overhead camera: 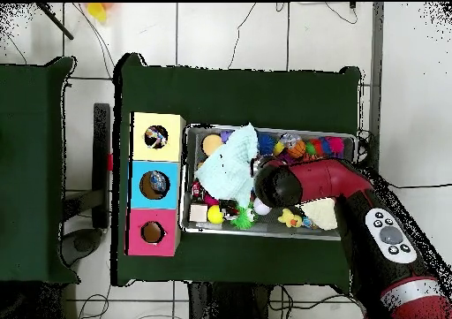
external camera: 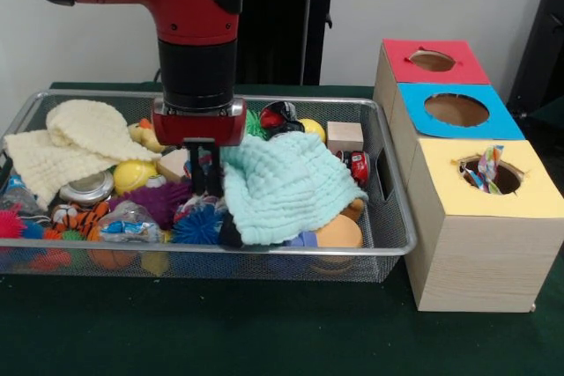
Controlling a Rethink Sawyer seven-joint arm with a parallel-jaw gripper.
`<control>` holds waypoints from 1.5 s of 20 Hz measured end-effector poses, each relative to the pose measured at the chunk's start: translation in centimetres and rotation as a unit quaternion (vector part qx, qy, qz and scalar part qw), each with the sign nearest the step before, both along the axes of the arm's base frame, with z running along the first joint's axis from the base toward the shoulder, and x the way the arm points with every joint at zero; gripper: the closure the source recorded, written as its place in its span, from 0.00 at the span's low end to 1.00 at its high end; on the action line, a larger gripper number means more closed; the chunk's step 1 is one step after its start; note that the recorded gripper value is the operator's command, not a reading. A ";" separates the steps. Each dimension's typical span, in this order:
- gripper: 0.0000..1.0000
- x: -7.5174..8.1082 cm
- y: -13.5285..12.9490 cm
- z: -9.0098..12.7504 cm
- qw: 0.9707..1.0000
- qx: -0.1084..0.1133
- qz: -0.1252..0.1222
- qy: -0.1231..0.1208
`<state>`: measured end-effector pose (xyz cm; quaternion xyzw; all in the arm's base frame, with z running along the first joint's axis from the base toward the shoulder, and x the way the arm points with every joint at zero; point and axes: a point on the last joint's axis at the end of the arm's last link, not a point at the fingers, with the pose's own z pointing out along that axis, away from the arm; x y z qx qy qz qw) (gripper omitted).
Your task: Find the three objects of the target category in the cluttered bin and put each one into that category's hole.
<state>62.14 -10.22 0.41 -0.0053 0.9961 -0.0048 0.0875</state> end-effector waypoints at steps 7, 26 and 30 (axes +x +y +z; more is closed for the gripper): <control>1.00 -0.7 -0.1 -0.7 1.000 -0.004 0.000 0.004; 1.00 -0.7 1.7 7.3 0.998 0.023 -0.064 -0.005; 1.00 -1.3 2.5 8.2 0.998 0.023 -0.062 -0.003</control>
